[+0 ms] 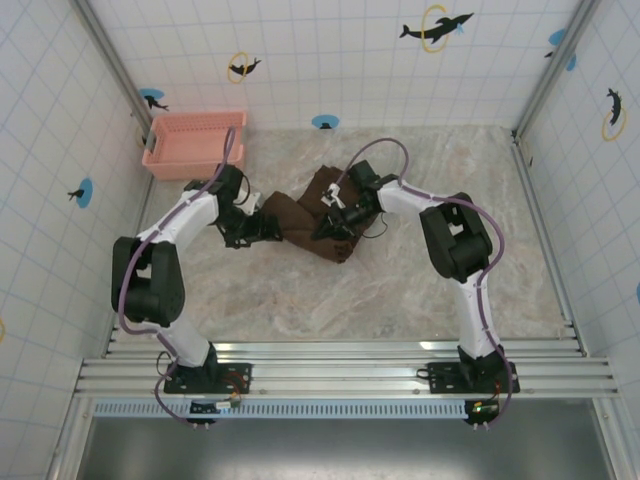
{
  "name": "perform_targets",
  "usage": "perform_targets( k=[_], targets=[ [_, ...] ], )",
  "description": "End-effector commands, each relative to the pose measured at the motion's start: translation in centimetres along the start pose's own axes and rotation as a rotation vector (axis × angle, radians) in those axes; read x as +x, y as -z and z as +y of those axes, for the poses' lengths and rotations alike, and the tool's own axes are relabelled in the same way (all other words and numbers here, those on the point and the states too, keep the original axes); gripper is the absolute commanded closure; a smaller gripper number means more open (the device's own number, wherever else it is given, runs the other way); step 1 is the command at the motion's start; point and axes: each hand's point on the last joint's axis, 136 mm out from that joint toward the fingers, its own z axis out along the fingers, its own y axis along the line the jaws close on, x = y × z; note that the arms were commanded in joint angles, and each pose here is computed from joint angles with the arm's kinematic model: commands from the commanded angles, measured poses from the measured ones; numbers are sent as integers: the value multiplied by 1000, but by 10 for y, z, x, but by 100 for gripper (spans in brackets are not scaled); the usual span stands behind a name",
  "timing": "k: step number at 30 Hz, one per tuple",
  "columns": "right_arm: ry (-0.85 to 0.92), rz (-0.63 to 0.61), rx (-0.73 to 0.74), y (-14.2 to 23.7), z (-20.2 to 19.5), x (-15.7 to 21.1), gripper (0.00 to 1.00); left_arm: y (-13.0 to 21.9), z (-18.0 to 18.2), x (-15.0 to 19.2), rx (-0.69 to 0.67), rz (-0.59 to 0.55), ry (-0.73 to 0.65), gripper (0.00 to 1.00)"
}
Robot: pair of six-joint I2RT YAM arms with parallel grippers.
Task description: Roll up the long pants
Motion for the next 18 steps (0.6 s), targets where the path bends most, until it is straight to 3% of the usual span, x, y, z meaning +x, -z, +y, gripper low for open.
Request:
perform_targets(
  k=[1,9,14,18],
  targets=[
    [58,18,-35,6,29,5,81,-5,-18,-20,91,-50,81,3],
    [48,34,-35,1,20,4,82,-13,-52,-50,278,-90,173,3],
    [58,26,-36,3,21,0,82,-33,-60,-43,232,3,156,3],
    [52,27,-39,4,18,0,82,-51,-53,-27,210,68,220,3]
  ],
)
